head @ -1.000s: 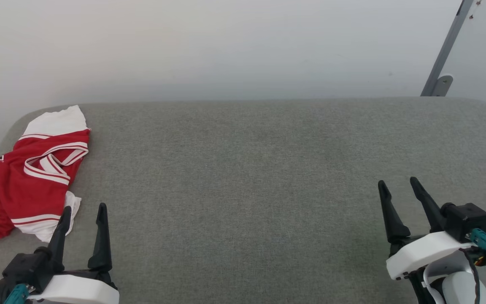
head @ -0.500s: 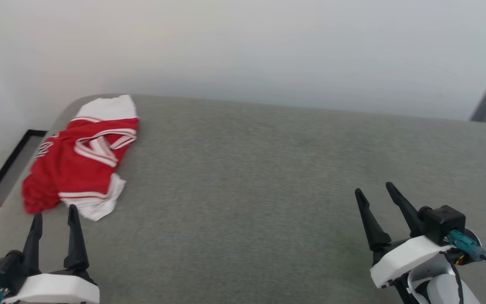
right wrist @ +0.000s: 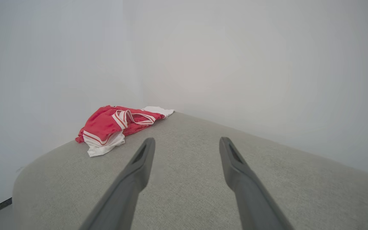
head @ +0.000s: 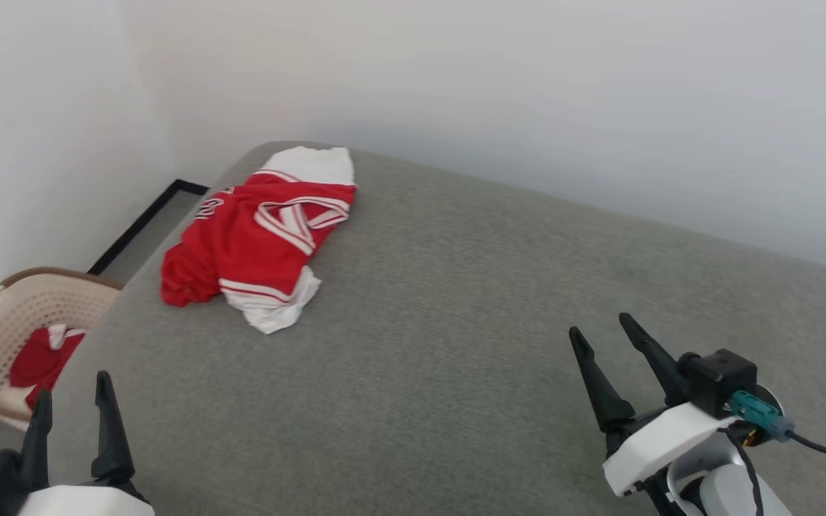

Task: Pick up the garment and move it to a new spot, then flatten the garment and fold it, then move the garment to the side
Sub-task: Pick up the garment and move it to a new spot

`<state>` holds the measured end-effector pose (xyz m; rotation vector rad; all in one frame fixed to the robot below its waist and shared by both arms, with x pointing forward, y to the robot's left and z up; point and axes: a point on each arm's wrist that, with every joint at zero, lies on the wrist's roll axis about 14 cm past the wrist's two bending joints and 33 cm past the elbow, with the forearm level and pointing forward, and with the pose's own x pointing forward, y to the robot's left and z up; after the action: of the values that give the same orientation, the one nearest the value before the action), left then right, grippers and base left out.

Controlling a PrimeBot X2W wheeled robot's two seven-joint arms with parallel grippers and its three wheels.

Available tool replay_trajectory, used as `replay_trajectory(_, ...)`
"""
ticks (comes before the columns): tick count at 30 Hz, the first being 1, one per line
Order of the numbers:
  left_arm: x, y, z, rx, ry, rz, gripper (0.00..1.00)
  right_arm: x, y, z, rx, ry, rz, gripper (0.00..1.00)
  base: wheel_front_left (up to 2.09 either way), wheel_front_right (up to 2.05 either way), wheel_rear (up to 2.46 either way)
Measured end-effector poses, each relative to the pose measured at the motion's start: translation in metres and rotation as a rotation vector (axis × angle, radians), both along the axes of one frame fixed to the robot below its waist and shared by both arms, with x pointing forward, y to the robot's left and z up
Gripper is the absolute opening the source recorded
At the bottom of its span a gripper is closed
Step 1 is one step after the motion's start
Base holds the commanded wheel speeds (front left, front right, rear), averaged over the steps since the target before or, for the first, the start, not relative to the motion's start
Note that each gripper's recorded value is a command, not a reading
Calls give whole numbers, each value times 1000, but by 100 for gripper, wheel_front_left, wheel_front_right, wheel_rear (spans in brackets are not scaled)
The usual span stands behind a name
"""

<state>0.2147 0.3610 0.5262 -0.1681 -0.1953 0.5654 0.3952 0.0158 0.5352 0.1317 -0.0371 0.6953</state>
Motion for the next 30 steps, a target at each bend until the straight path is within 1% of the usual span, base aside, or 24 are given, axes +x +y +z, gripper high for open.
replay_trajectory(6,-23,9,-2,-12,-4,63,100,-7,26,2,0,-3,76,100,0,0,0)
replay_trajectory(13,-33,14,-7,-48,-9,102,100,-6,33,1,5,1,93,100,0,0,0)
replay_trajectory(16,-31,14,-8,-49,1,101,100,-2,29,0,10,5,79,100,0,0,0)
replay_trajectory(22,-12,15,2,-25,0,58,100,6,17,-2,9,7,43,100,0,0,0)
replay_trajectory(30,52,16,24,25,3,-75,100,21,-4,-4,13,12,-19,100,0,0,0)
